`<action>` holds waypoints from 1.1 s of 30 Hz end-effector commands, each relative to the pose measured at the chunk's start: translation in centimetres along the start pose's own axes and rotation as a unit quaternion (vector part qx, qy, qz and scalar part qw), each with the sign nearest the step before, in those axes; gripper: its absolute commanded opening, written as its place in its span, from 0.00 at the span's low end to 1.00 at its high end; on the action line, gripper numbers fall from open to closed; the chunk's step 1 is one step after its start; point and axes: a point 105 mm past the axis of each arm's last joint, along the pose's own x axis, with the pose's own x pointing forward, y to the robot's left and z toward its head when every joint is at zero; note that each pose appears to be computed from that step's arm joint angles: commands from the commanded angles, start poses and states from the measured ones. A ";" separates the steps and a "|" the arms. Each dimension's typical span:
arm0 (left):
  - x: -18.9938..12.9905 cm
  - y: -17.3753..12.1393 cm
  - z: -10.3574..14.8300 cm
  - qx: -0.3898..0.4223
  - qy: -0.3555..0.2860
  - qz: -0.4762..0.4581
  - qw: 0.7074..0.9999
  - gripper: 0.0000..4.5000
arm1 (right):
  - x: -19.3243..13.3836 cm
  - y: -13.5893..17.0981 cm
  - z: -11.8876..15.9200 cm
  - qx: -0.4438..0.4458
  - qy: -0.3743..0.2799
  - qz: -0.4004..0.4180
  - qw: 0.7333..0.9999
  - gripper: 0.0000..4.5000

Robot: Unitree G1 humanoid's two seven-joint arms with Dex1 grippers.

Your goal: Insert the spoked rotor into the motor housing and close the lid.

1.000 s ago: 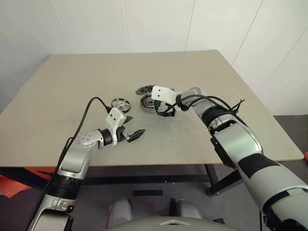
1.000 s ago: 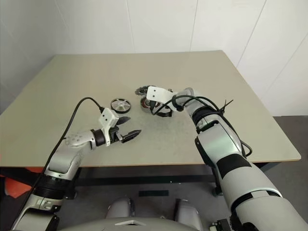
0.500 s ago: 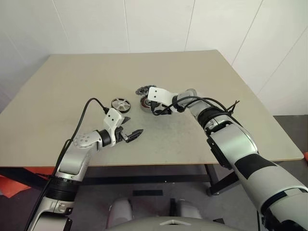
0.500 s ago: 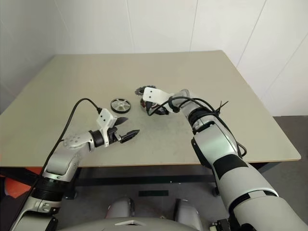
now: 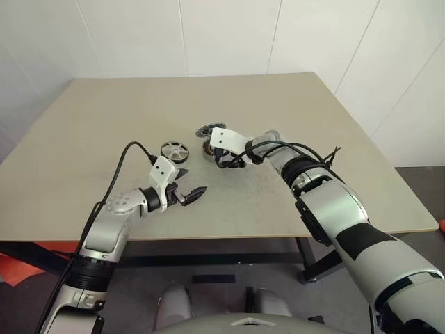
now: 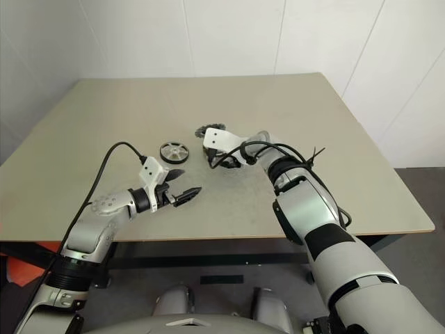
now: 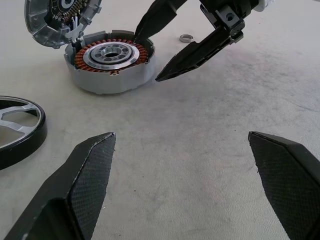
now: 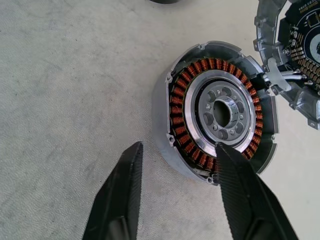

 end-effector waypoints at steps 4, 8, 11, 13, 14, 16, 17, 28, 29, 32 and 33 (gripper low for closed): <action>-0.2 0.7 2.1 0.017 -0.033 0.013 0.999 1.00 | -0.4 -0.8 0.0 0.005 -0.006 -0.026 1.000 0.15; -0.2 0.8 2.2 0.019 -0.034 0.015 0.999 1.00 | -0.4 -0.9 -0.1 0.005 -0.006 -0.029 1.000 0.15; -0.1 0.9 2.3 0.020 -0.035 0.015 0.999 1.00 | -0.4 -0.9 -0.1 0.003 -0.005 -0.030 1.000 0.15; -0.1 0.9 2.3 0.021 -0.035 0.015 0.999 1.00 | -0.4 -0.9 -0.1 0.002 -0.004 -0.030 1.000 0.15; -0.1 0.9 2.3 0.021 -0.035 0.016 0.999 1.00 | -0.4 -0.9 -0.2 0.001 -0.004 -0.029 1.000 0.15; -0.1 0.9 2.3 0.021 -0.035 0.016 0.999 1.00 | -0.3 -0.8 -0.2 0.000 -0.003 -0.026 1.000 0.15; -0.1 1.0 2.3 0.021 -0.035 0.016 0.999 1.00 | -0.3 -0.7 -0.3 0.000 -0.002 -0.024 1.000 0.15; -0.4 1.2 2.3 0.022 -0.034 0.022 0.999 1.00 | 0.5 0.9 -1.7 0.009 0.014 -0.005 1.000 0.15; -0.4 1.2 2.3 0.022 -0.034 0.022 0.999 1.00 | 0.5 1.0 -1.8 0.010 0.015 -0.005 1.000 0.11; -0.4 1.3 2.3 0.024 -0.034 0.023 0.999 1.00 | 0.5 1.0 -2.0 0.013 0.018 -0.008 1.000 0.01; -0.4 1.3 2.3 0.024 -0.034 0.023 0.999 1.00 | 0.5 0.9 -2.0 0.015 0.019 -0.012 1.000 0.01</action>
